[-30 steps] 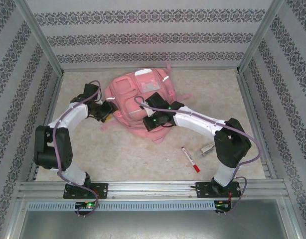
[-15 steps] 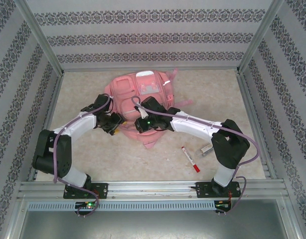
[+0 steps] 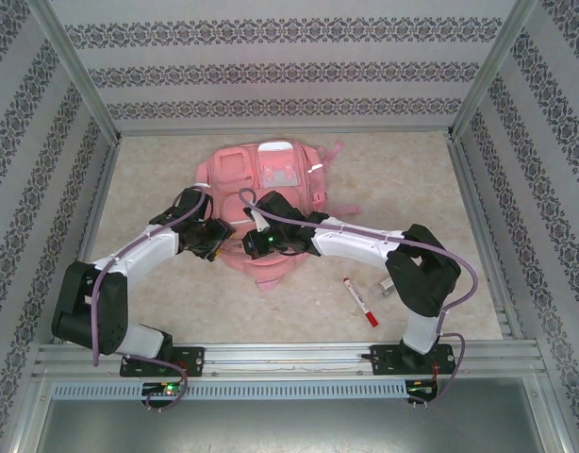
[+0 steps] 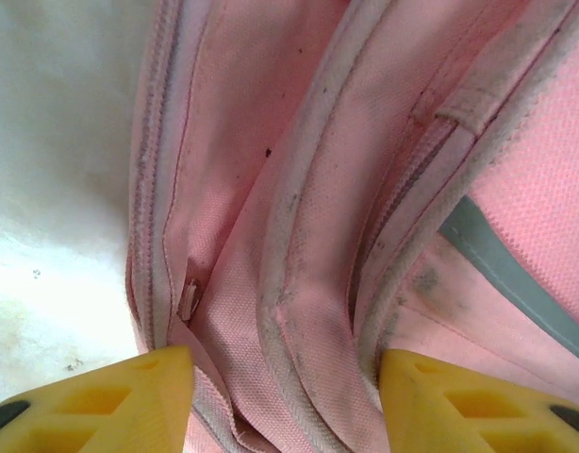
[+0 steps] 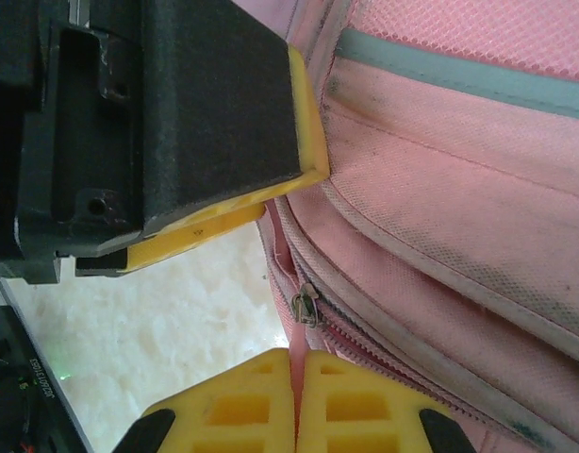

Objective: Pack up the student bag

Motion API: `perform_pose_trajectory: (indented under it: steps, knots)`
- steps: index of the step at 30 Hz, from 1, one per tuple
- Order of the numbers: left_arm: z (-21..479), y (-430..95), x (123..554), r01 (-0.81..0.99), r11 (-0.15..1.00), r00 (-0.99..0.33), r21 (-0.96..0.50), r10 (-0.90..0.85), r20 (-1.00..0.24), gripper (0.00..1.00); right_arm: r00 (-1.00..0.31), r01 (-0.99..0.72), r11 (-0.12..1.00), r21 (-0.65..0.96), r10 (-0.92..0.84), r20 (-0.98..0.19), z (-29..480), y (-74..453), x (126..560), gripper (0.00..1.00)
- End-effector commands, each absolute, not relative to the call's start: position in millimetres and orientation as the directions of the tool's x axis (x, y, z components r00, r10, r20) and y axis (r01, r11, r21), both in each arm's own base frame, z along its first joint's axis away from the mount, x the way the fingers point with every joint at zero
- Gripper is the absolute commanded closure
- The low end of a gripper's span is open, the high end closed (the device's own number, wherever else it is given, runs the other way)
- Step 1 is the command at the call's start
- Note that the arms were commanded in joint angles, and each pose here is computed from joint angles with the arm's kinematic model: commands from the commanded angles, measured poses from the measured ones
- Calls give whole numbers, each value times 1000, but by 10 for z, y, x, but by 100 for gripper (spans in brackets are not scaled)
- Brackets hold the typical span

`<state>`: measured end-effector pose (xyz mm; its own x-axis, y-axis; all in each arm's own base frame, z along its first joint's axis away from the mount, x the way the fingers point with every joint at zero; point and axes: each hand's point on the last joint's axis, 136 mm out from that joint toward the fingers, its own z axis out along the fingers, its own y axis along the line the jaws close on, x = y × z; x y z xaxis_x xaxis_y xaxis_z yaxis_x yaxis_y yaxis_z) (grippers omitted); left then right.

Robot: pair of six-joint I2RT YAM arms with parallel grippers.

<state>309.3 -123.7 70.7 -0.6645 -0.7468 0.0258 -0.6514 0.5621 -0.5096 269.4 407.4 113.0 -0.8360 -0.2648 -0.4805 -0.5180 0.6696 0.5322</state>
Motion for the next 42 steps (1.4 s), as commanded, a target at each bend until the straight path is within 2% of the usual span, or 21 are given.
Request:
perform_pose_trajectory:
  steps: [1,4,6,12,23,29,32,35,39,40,42]
  knots:
    - [553,-1197,3118,-670,572,-650,-474,-760,3,61,-798,-581,555,596,-246,-550,1523,4384,2654,100]
    - [476,-1168,3156,-661,600,-667,-451,-745,-13,92,-792,-586,599,546,-280,-543,1395,4197,2629,100]
    - [451,-1143,3175,-652,618,-681,-439,-732,-19,100,-782,-595,635,493,-316,-537,1302,3993,2632,100]
    - [462,-903,3223,-626,669,-710,-400,-701,-62,100,-748,-614,739,277,-432,-504,1048,3255,2707,100]
    - [477,-468,3468,-596,720,-739,-355,-665,-109,100,-775,-530,837,134,-414,-477,932,2395,3035,100]
    - [677,-250,4057,-554,746,-741,-370,-644,-188,100,-766,-549,814,190,-398,-506,1102,2636,3065,100]
    - [885,-104,4402,-526,770,-737,-361,-625,-259,100,-760,-569,777,268,-374,-531,1235,2980,3044,100]
    - [1065,30,4717,-519,764,-727,-385,-631,-272,100,-749,-602,722,341,-362,-555,1375,3407,2993,100]
    - [1294,148,4888,-514,745,-723,-425,-643,-252,74,-732,-637,662,395,-358,-579,1472,3910,3003,100]
    - [1375,126,4854,-496,755,-734,-430,-629,-256,65,-732,-640,652,406,-359,-579,1474,4002,3027,100]
    - [1480,63,4712,-470,765,-751,-439,-609,-257,54,-736,-645,625,440,-356,-575,1499,4164,3057,100]
